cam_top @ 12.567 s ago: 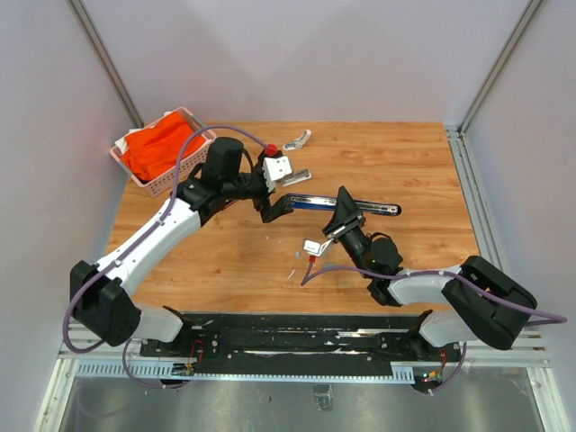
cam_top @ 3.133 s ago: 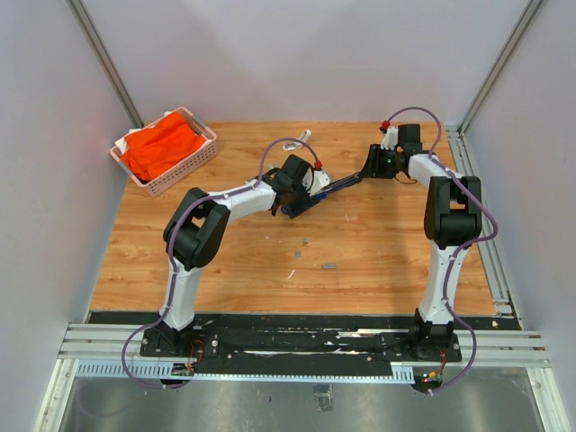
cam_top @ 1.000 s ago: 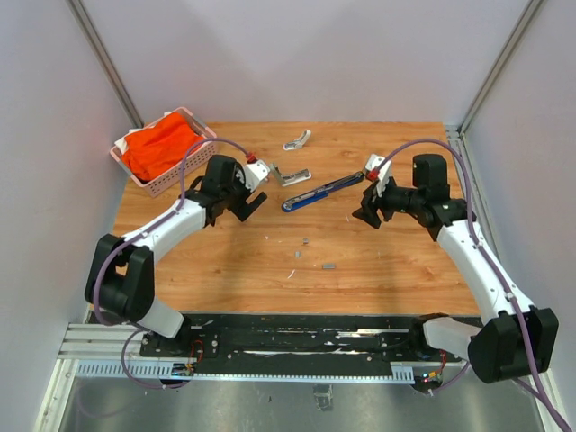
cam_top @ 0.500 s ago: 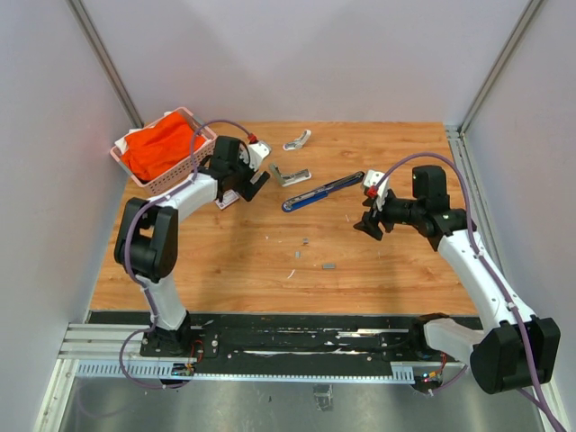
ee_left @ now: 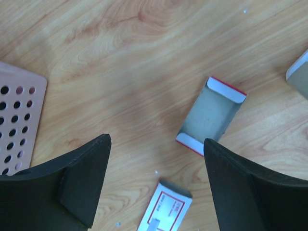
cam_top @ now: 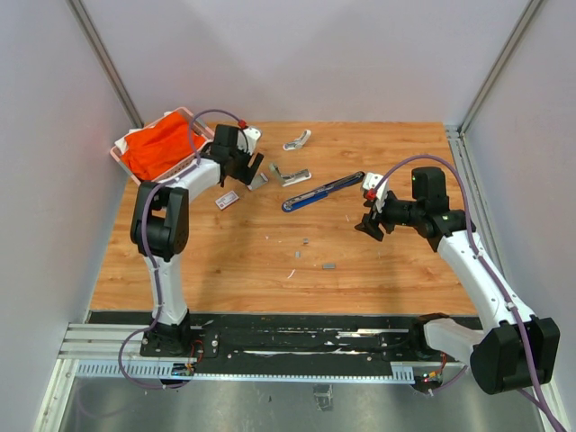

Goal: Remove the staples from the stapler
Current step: Move the staple box to the center of the board.

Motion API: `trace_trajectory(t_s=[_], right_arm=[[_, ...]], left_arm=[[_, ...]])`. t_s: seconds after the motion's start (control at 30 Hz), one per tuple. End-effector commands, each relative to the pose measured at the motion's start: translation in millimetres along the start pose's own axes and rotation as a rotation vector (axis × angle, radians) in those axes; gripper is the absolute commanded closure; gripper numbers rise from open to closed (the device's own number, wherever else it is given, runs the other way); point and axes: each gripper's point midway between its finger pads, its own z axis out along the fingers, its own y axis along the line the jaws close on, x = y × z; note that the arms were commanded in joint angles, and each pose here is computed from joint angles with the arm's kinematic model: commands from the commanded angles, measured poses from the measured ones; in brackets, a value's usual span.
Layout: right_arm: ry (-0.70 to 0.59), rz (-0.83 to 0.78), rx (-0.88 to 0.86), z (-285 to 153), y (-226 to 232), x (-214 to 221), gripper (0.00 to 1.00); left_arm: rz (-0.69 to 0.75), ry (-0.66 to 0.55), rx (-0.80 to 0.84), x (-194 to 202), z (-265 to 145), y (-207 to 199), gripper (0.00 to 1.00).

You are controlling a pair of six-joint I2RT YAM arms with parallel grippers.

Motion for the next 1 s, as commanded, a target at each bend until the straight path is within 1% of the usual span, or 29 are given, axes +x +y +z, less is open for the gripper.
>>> trace_trajectory(t_s=[0.0, 0.1, 0.2, 0.3, 0.4, 0.5, 0.63, 0.8, 0.87, 0.97], right_arm=[[0.006, -0.022, 0.005, 0.1, 1.2, 0.9, 0.34], [0.011, -0.02, 0.009, -0.1, 0.6, 2.2, 0.34], [0.016, -0.02, 0.012, 0.1, 0.0, 3.0, 0.34], [0.022, -0.018, 0.015, 0.0, -0.8, 4.5, 0.34], [0.026, -0.017, 0.019, -0.1, -1.8, 5.4, 0.34], [0.03, -0.013, 0.015, 1.3, -1.6, 7.1, 0.34], [0.032, -0.011, 0.015, 1.7, -2.0, 8.0, 0.34], [0.035, -0.012, 0.017, 1.9, -2.7, 8.3, 0.34], [0.037, -0.01, 0.015, 2.4, -2.4, 8.8, 0.34], [0.037, -0.01, 0.016, 2.2, -3.1, 8.8, 0.34]], left_arm=[[0.008, -0.012, 0.031, -10.6, 12.7, -2.3, 0.19], [0.017, 0.002, 0.05, -10.0, 22.3, -4.5, 0.23], [0.013, 0.019, 0.07, -10.2, 30.8, -6.4, 0.3], [0.005, 0.027, 0.098, -7.6, 35.7, -12.2, 0.32], [0.001, 0.025, 0.126, -6.1, 38.4, -18.0, 0.35], [0.0, 0.036, 0.139, -2.0, 41.9, -20.9, 0.41], [-0.004, 0.05, 0.155, 2.9, 45.9, -24.4, 0.44], [-0.001, 0.071, 0.18, 8.4, 49.3, -28.9, 0.53], [0.001, 0.076, 0.182, 10.1, 49.8, -29.5, 0.54], [0.005, 0.078, 0.188, 10.3, 48.7, -29.6, 0.6]])
